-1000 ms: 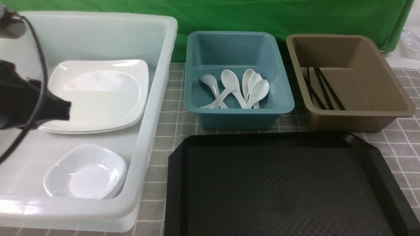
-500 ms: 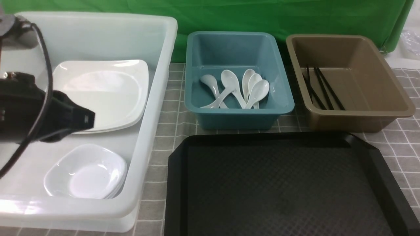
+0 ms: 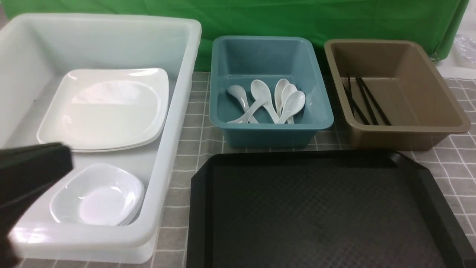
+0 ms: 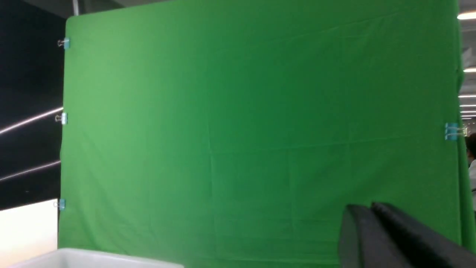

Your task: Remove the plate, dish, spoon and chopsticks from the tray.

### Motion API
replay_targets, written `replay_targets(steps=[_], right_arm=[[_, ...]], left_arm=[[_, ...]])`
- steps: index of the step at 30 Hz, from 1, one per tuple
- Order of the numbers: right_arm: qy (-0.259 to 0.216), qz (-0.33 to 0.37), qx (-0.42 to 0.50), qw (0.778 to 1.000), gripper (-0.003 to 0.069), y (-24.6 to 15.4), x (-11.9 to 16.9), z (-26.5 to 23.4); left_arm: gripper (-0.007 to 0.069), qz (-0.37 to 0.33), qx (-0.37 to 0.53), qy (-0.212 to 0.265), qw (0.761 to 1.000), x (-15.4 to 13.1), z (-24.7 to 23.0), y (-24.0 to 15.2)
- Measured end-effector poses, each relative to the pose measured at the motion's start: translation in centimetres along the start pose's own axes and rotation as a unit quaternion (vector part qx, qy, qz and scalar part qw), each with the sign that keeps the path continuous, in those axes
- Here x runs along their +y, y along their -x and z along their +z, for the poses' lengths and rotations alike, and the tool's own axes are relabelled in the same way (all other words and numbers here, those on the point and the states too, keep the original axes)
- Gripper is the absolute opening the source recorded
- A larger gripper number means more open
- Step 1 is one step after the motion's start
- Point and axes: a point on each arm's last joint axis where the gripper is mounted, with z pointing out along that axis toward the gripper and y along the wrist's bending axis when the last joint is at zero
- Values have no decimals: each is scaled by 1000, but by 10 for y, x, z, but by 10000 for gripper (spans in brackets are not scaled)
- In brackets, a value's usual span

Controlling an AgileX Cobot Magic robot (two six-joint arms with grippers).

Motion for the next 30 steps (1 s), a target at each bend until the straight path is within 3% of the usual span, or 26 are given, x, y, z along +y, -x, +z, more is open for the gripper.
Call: replay_targets(steps=[9,20,30], right_arm=[[1,-2,9,1000,176,-6,0,4],[0,-1,12,1000,201,-6,0,4],[0,-1,12,1000,217,-6,0,4]], left_arm=[[3,12,-83,33,996,-6,-29,-18],[3,5,-78,34,996,-6,-30,-19],[3,61,-69,83,992,3,-29,-22]])
